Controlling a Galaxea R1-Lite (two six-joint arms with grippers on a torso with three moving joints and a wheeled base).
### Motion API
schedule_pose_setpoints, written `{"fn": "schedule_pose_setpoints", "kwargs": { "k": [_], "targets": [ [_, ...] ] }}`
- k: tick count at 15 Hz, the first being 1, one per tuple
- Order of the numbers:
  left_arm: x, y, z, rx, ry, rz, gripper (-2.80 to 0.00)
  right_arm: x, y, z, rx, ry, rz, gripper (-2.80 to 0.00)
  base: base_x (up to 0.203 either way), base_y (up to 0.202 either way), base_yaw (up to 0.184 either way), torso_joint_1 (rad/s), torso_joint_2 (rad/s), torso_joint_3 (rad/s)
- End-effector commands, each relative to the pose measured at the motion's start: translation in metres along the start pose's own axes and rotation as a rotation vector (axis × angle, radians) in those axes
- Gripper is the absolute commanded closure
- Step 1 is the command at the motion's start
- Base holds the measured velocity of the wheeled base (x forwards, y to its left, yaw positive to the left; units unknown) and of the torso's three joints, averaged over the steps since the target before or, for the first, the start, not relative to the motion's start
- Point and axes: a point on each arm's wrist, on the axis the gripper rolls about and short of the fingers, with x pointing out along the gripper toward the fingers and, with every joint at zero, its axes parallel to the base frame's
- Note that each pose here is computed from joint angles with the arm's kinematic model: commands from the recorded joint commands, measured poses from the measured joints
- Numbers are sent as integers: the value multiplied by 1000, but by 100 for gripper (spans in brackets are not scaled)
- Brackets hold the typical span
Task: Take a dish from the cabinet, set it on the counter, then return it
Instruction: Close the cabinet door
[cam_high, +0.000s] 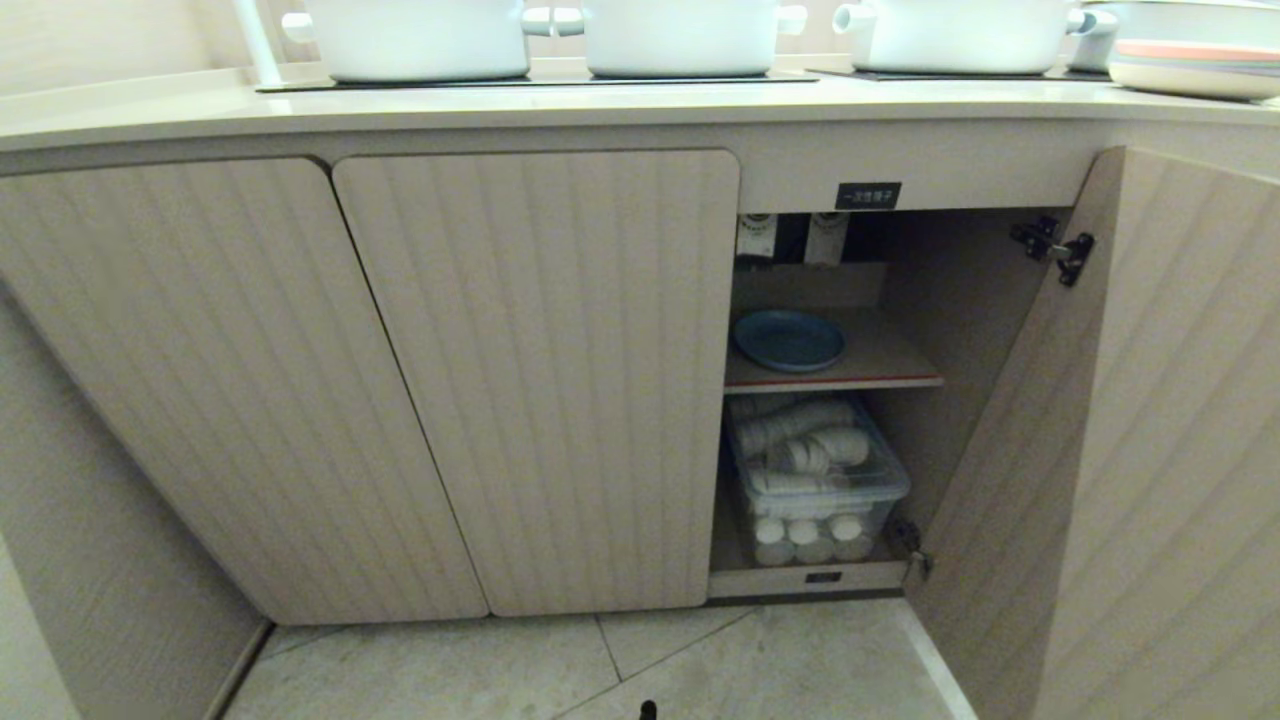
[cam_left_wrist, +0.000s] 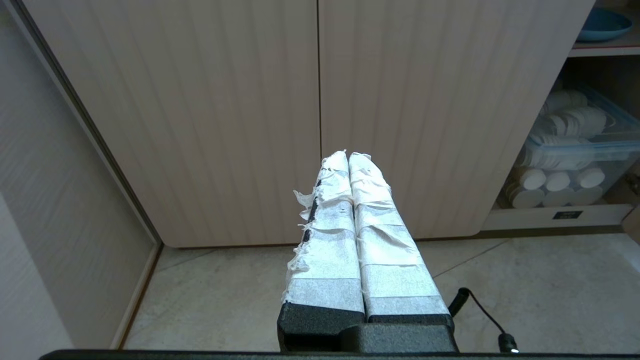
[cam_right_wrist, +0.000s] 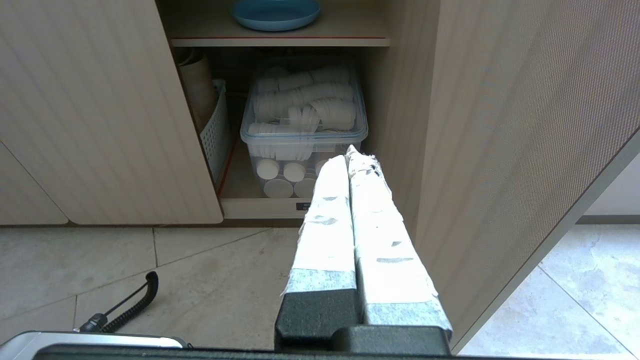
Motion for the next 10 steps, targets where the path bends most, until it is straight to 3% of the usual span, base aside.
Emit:
{"fn": "schedule_pose_setpoints", "kwargs": {
  "k": [1,5,10],
  "targets": [
    [0,0,0,2,0,0,0,0,0,0,0,1,2,0,0,0,0,0,0,0],
    [0,0,0,0,0,0,0,0,0,0,0,3,0,0,1,-24,0,2,1,0],
    [0,0,0,0,0,2,0,0,0,0,0,1,2,0,0,-186,-1,2,2,3]
  ]
}}
